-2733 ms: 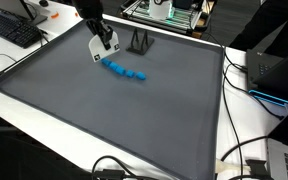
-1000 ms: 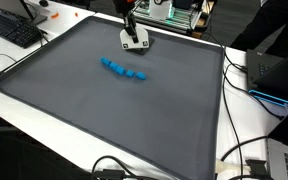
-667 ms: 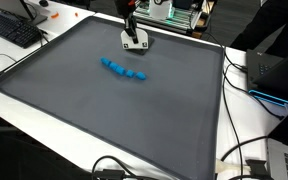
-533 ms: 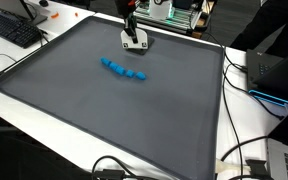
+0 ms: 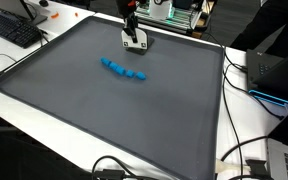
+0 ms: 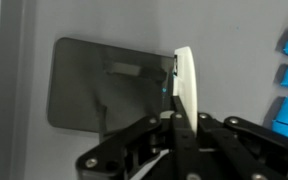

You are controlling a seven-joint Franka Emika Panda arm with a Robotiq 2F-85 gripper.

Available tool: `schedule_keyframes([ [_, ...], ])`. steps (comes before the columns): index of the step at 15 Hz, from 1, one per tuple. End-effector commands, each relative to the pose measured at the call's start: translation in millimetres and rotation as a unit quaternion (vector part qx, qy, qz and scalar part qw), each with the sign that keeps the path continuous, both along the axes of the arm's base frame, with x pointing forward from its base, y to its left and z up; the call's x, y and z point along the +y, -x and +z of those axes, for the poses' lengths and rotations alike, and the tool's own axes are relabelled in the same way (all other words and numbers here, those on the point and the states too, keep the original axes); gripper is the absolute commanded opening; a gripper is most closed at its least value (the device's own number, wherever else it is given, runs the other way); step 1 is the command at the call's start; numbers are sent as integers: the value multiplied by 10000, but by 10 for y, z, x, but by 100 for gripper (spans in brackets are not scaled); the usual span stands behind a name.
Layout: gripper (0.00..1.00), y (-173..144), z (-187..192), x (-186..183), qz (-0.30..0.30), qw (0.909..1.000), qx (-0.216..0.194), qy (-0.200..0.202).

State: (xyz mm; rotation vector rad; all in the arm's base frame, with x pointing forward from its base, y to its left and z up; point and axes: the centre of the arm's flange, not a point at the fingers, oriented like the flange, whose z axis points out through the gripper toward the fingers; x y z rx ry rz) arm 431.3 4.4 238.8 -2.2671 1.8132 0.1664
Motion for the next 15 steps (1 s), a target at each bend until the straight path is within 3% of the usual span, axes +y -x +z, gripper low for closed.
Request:
schedule_keyframes([
  [1, 1, 85, -28, 75, -226, 9997, -35, 14],
  [15, 1, 61, -170, 167, -445, 9990, -10, 81],
])
